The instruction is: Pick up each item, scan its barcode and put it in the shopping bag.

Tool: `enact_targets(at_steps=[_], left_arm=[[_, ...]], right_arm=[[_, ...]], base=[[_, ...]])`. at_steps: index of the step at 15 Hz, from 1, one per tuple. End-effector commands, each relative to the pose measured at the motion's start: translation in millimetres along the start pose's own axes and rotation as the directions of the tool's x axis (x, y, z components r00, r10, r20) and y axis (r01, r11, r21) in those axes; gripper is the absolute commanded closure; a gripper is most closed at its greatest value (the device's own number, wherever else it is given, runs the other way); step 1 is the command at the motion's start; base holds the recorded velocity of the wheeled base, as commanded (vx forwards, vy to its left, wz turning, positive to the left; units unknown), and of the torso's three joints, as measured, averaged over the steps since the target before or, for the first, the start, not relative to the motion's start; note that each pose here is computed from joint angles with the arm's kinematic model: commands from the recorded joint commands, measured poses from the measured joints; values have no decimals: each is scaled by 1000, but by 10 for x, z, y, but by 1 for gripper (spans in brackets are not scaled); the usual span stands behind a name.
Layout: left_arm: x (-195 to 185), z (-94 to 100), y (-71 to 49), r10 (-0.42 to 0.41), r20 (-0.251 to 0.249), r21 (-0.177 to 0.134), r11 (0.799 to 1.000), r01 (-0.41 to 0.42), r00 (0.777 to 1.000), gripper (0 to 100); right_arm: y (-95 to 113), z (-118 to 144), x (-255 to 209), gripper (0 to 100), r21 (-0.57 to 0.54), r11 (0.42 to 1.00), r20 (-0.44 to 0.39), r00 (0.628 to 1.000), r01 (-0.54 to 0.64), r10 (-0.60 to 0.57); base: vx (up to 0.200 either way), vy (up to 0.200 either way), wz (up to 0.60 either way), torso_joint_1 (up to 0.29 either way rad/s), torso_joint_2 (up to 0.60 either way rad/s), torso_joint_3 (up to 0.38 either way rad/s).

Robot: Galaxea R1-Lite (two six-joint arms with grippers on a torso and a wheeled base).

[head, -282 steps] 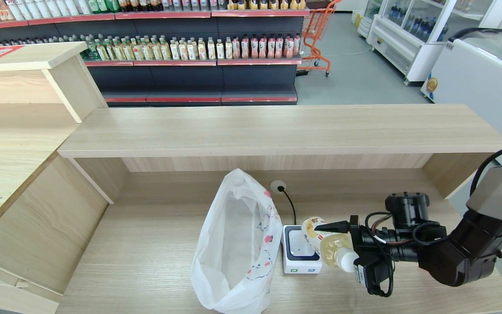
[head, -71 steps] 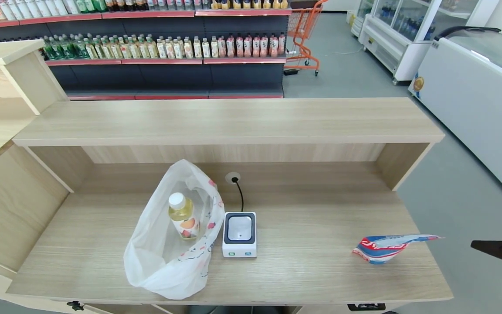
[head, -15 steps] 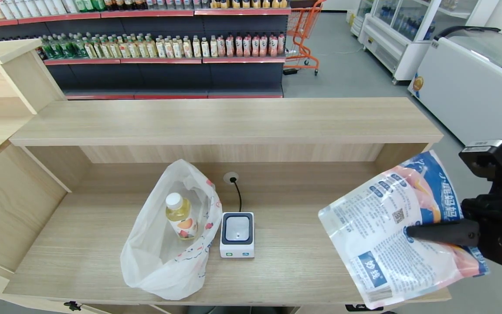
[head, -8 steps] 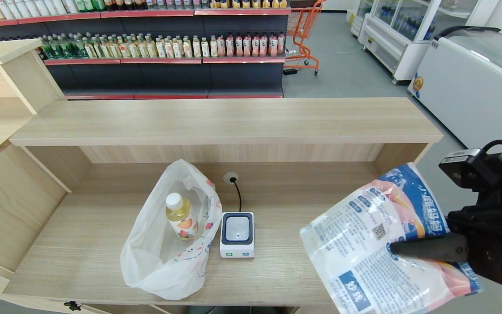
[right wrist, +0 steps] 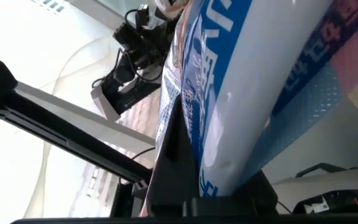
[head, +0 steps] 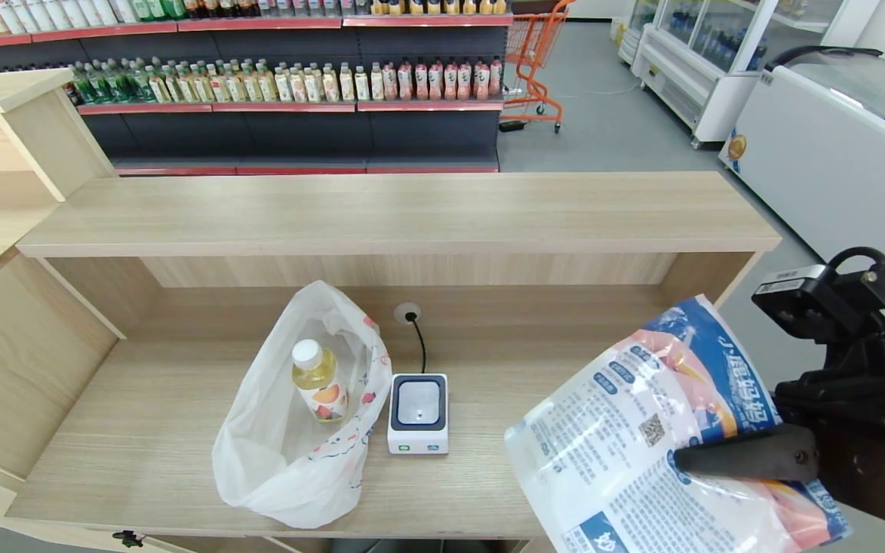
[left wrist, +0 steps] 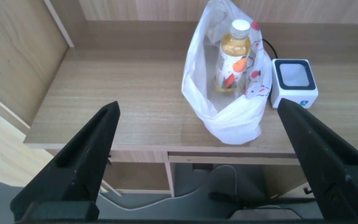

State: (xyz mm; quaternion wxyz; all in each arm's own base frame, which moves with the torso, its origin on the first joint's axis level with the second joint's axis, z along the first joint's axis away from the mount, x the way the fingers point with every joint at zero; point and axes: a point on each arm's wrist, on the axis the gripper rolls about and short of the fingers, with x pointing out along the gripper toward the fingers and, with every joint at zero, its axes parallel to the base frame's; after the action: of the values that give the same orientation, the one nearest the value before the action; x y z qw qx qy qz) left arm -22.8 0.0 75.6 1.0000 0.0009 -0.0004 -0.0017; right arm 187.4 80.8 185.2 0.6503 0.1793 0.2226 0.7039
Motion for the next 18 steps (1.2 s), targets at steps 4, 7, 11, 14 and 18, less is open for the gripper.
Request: enact_targets(at_steps=[4, 7, 11, 14, 18], left_arm=[[0, 0, 0, 0, 1, 0, 1000, 0, 1000, 0], [0, 0, 0, 0, 1, 0, 1000, 0, 1000, 0], [0, 0, 0, 0, 1, 0, 1000, 0, 1000, 0], [0, 0, 0, 0, 1, 0, 1000, 0, 1000, 0], [0, 0, 0, 0, 1, 0, 1000, 0, 1000, 0]], right_arm=[[-15, -64, 18, 100, 47, 996, 18, 997, 74, -75], [47, -45, 65, 100, 33, 998, 10, 999, 52, -52], [133, -72, 81, 100, 41, 998, 7, 999, 42, -42], [143, -64, 88, 100, 34, 996, 26, 996, 80, -81], [140, -90, 89, 100, 34, 994, 34, 994, 106, -107]], base=[[0, 0, 0, 0, 0, 0], [0, 0, 0, 0, 0, 0], [0, 0, 0, 0, 0, 0], [0, 0, 0, 0, 0, 0], [0, 0, 0, 0, 0, 0]])
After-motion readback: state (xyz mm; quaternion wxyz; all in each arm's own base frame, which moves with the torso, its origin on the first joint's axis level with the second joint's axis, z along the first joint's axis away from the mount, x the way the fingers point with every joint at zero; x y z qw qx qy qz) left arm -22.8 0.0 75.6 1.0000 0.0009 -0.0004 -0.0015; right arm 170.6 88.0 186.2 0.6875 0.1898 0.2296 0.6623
